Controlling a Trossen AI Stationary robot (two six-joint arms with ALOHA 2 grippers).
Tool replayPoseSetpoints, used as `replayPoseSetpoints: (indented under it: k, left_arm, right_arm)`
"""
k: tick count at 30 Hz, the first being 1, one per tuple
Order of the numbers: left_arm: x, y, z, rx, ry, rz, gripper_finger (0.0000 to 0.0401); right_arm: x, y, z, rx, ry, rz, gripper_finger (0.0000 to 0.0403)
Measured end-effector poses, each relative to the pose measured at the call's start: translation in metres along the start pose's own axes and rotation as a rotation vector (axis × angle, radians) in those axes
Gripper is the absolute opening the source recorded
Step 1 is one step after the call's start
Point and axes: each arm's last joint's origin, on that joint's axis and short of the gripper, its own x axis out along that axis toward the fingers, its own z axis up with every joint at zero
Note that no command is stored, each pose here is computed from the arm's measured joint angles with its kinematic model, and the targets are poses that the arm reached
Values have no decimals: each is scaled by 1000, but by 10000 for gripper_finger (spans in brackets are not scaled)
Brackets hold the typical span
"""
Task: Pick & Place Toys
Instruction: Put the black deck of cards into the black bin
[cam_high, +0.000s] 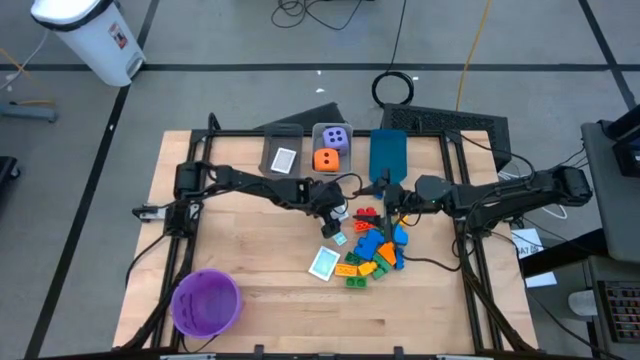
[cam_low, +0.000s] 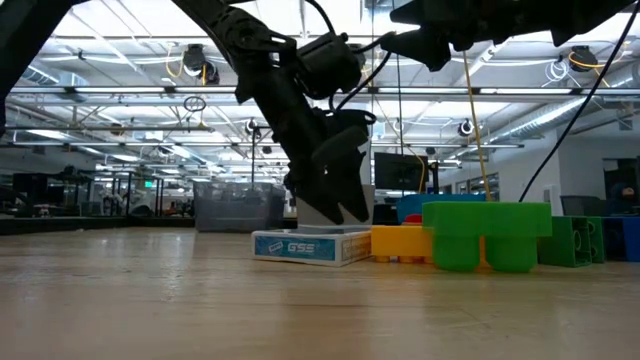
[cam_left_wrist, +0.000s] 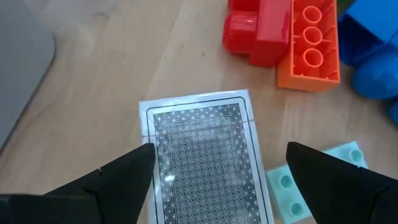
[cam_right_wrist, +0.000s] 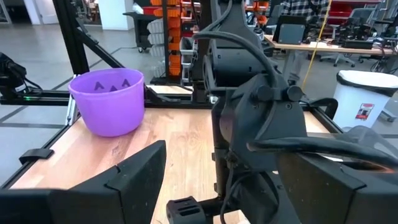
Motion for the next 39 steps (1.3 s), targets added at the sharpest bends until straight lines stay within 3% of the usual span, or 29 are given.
replayPoseSetpoints:
  k: [7,14,21,28,39]
  left_arm:
    - [0,-1,-2,3,11,30,372]
    - [0,5,-5,-19,11,211,372]
    - [-7,-3,-9,-38,38,211,372]
    - [-31,-6,-2,-181,-20,262,372]
    - [-9,5,-7,-265,23,235,372]
  right_arm:
    - [0,0,0,-1,0,1,288]
    - [0,0,0,2,4,-1,288]
    - [0,0,0,1,2,1,288]
    - [0,0,0,-1,-3,1,288]
    - [0,0,0,2,6,-3,288]
